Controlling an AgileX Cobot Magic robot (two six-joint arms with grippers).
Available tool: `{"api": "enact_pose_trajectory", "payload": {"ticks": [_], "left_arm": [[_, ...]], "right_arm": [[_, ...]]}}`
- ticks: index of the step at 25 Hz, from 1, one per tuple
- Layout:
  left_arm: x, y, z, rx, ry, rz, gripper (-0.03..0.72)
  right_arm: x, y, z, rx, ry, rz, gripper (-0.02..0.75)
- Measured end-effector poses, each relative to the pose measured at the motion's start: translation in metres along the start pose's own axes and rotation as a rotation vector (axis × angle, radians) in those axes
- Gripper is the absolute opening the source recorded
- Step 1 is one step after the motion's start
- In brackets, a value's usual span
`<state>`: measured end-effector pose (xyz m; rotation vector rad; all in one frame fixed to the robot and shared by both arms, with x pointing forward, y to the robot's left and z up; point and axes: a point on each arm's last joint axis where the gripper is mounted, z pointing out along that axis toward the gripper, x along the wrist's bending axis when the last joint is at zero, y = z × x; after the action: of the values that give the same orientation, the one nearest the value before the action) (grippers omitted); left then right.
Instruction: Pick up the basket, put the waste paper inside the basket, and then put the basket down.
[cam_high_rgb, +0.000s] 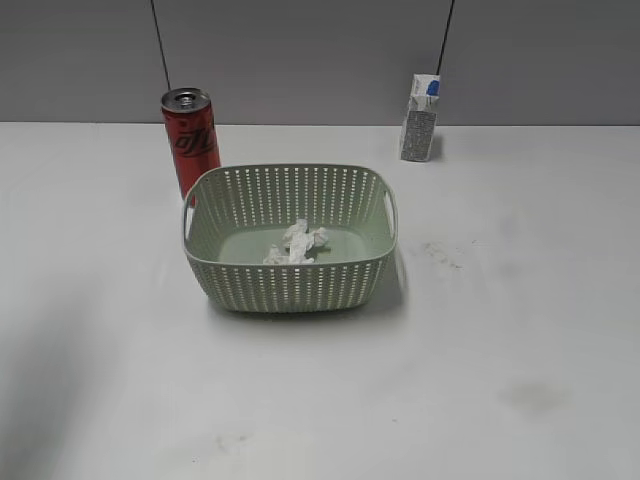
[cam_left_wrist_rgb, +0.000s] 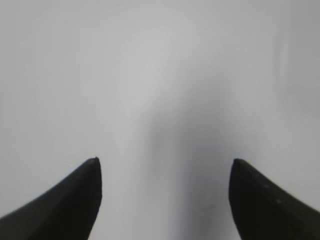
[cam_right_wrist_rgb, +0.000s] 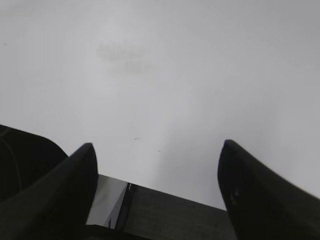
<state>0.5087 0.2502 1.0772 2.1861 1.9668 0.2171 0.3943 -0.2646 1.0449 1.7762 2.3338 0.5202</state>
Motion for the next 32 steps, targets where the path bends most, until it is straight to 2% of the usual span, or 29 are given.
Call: {"api": "enact_pose_trajectory", "payload": {"ticks": [4,9,14,17,20,26,32], "left_arm": [[0.019,-0.061,-0.013,-0.087,0.012,-0.051,0.59],[0.021,-0.132,-0.029,-0.237,0.008,-0.054,0.586],[0.021,-0.186,-0.044,-0.432,0.0,-0.051,0.583],[0.023,-0.213,-0.05,-0.561,0.016,-0.044,0.583],[0.026,-0.235,-0.05,-0.663,0.04,-0.039,0.582],[0.027,-0.274,-0.047,-0.86,0.045,-0.038,0.582],[0.028,-0.277,-0.047,-0.878,0.054,-0.036,0.582]], "right_arm": [[0.006,-0.048,-0.007,-0.122,-0.016,-0.011,0.562],[0.012,-0.095,-0.02,-0.358,-0.041,-0.035,0.562],[0.017,-0.123,-0.04,-0.616,-0.068,-0.065,0.562],[0.019,-0.137,-0.047,-0.726,-0.079,-0.077,0.562],[0.02,-0.142,-0.05,-0.767,-0.082,-0.081,0.562],[0.02,-0.142,-0.05,-0.768,-0.078,-0.078,0.562],[0.021,-0.142,-0.05,-0.769,-0.074,-0.076,0.562]]}}
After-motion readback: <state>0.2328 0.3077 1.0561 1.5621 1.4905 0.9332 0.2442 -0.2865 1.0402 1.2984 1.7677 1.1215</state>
